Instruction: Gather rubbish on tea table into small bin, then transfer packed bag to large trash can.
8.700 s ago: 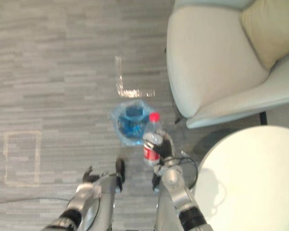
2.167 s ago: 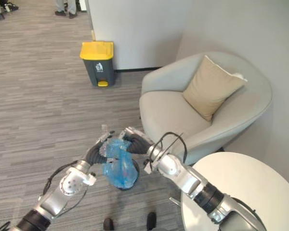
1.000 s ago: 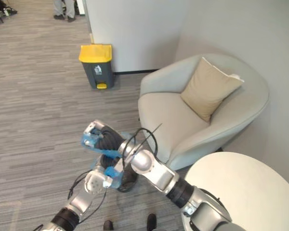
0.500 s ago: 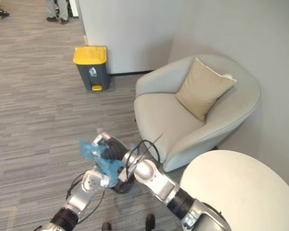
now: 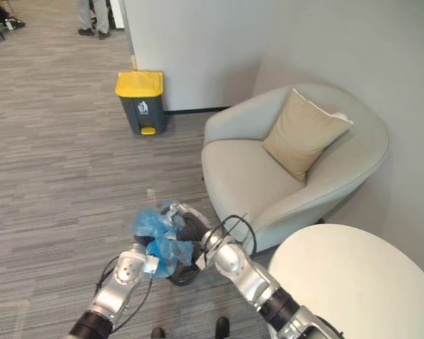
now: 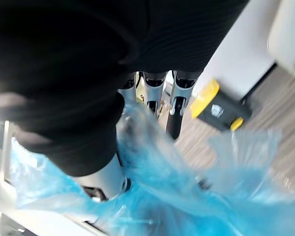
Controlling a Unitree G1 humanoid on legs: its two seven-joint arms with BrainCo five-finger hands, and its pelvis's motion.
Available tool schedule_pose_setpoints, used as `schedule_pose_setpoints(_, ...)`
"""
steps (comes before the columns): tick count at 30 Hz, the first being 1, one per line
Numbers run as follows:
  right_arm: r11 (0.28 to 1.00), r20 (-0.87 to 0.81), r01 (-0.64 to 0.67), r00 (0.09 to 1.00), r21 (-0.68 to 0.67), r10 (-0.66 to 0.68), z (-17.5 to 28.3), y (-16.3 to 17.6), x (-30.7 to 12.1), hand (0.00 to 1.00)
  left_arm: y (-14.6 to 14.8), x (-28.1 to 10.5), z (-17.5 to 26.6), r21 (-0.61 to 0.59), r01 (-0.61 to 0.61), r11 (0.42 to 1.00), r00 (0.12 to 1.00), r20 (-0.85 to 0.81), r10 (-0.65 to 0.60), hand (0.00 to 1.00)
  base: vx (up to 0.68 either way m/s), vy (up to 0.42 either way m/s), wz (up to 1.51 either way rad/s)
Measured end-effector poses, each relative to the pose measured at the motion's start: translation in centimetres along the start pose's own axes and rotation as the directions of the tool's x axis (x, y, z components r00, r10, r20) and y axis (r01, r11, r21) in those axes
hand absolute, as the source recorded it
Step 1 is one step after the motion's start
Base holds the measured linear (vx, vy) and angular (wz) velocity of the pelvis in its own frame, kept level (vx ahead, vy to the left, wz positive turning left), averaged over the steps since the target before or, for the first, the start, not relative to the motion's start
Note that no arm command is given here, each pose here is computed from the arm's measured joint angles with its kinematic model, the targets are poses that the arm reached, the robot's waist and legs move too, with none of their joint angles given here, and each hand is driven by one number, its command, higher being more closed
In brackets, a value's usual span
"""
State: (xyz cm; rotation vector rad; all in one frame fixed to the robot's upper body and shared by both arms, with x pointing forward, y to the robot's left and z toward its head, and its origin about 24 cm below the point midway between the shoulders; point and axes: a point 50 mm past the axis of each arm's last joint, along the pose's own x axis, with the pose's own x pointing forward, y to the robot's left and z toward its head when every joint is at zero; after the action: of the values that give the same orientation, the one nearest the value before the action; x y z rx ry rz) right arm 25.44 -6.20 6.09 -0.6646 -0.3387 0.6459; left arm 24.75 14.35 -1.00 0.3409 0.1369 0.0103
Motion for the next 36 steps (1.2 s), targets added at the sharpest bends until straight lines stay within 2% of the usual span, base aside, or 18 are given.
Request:
schedule_pose_setpoints(3,0.998,-0.004,0.03,1.0,-0.051,-0.031,-0.3,-1.1,-0.7,0.0,0.6,-0.3,-0.1,-0.012,-0.022,1.0,1.0,-0.001,0.022,1.0,0.0,-0.001,0.02)
schedule_pose_setpoints(7,0.981,-0.005,0.191,0.982,-0.019,-0.191,-0.1,-3.2,-2.4,0.0,1.7,-1.0,-0.9,-0.053,-0.075,0.996,0.997,-0.039,0.073,1.0,0.0,0.002,0.01)
schedule_pose_setpoints(9,0.959,-0.047,0.283,0.958,0.007,-0.282,-0.7,-4.0,-3.6,0.0,2.2,-1.6,-1.4,-0.077,-0.108,0.991,0.993,-0.06,0.104,1.0,0.01,0.009,0.04)
schedule_pose_setpoints(11,0.902,-0.15,0.424,0.9,0.085,-0.409,-2.0,-4.4,-5.2,0.0,2.8,-2.3,-2.2,-0.113,-0.163,0.98,0.983,-0.103,0.152,1.0,0.0,0.0,0.0)
schedule_pose_setpoints(15,0.839,-0.313,0.508,0.843,0.195,-0.438,-4.2,-2.8,-7.0,0.0,3.4,-3.4,-3.9,-0.129,-0.201,0.971,0.968,-0.176,0.177,1.0,0.0,0.001,0.03)
schedule_pose_setpoints(17,0.804,-0.442,0.546,0.797,0.237,-0.412,-6.4,-1.3,-7.9,0.0,3.7,-4.0,-5.4,-0.118,-0.22,0.968,0.952,-0.243,0.186,1.0,-0.01,-0.005,0.06)
schedule_pose_setpoints(19,0.744,-0.618,0.602,0.711,0.29,-0.336,-9.3,1.2,-9.6,0.0,4.0,-5.1,-7.9,-0.115,-0.238,0.964,0.918,-0.35,0.185,1.0,-0.01,-0.007,0.03)
schedule_pose_setpoints(23,0.679,-0.797,0.655,0.58,0.332,-0.171,-12.3,4.9,-12.5,0.0,3.3,-7.4,-11.4,-0.12,-0.241,0.963,0.845,-0.513,0.148,1.0,0.0,-0.002,0.05)
schedule_pose_setpoints(27,0.672,-0.865,0.663,0.498,0.33,-0.065,-13.6,7.1,-14.4,0.0,2.4,-9.0,-13.4,-0.129,-0.248,0.96,0.78,-0.615,0.118,1.0,0.0,0.0,0.0)
schedule_pose_setpoints(32,0.663,-0.94,0.69,0.334,0.29,0.064,-14.9,9.8,-18.0,0.0,1.5,-11.7,-16.0,-0.138,-0.264,0.955,0.661,-0.747,0.075,1.0,0.0,0.0,0.0)
schedule_pose_setpoints(36,0.647,-0.961,0.715,0.256,0.264,0.109,-15.3,10.7,-19.6,0.0,1.0,-12.7,-16.8,-0.146,-0.269,0.952,0.619,-0.784,0.054,1.0,0.03,-0.003,-0.01)
